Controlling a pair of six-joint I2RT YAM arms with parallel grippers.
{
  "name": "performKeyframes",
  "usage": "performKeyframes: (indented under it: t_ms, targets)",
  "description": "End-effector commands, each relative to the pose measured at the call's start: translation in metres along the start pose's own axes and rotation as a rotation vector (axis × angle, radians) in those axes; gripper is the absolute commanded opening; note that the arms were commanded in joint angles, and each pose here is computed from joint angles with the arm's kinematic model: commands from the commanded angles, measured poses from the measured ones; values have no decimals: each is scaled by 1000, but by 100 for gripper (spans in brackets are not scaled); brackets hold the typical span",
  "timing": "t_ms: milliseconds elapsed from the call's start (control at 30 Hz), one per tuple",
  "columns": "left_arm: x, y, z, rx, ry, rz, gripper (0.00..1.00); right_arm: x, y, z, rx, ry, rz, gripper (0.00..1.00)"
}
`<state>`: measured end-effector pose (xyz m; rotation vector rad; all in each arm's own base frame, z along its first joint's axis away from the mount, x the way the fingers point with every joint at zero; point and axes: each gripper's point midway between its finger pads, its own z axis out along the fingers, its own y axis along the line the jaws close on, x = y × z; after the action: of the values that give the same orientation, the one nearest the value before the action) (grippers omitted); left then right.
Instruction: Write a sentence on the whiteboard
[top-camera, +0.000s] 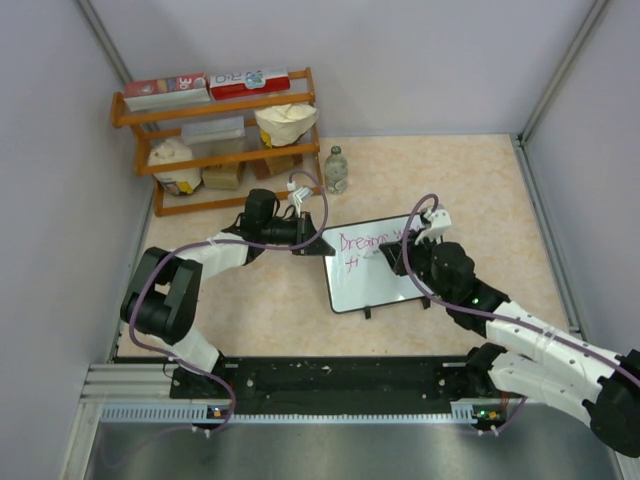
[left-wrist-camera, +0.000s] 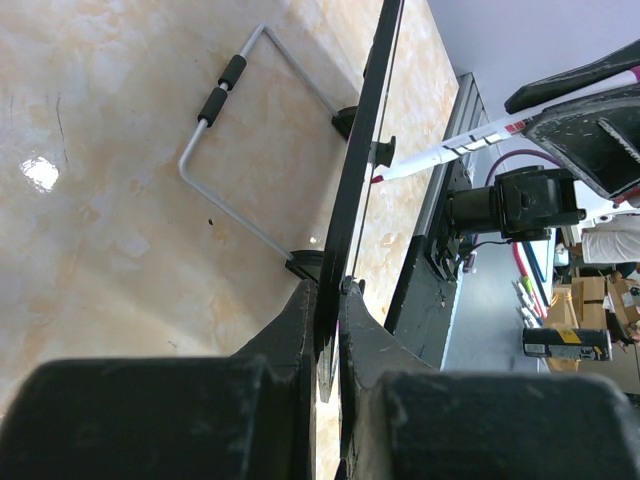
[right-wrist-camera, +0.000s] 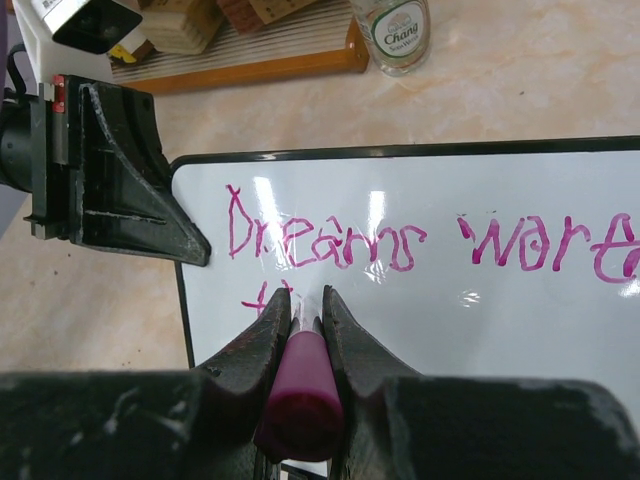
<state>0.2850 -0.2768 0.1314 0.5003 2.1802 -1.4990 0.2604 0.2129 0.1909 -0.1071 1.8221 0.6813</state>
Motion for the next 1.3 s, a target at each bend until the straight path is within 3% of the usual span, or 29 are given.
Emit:
performKeyframes:
  t_ms: [0, 700, 1267]
  targets:
    - [-14, 25, -1, -131, -57, 35, 0, -4, -2, 5, 11, -19, 9, 0]
    - [-14, 25, -1, -131, -56, 33, 0, 16, -2, 2, -16, 53, -6, 0]
    - [-14, 25, -1, -131, -56, 33, 0, 10, -12, -1, 34, 25, -19, 0]
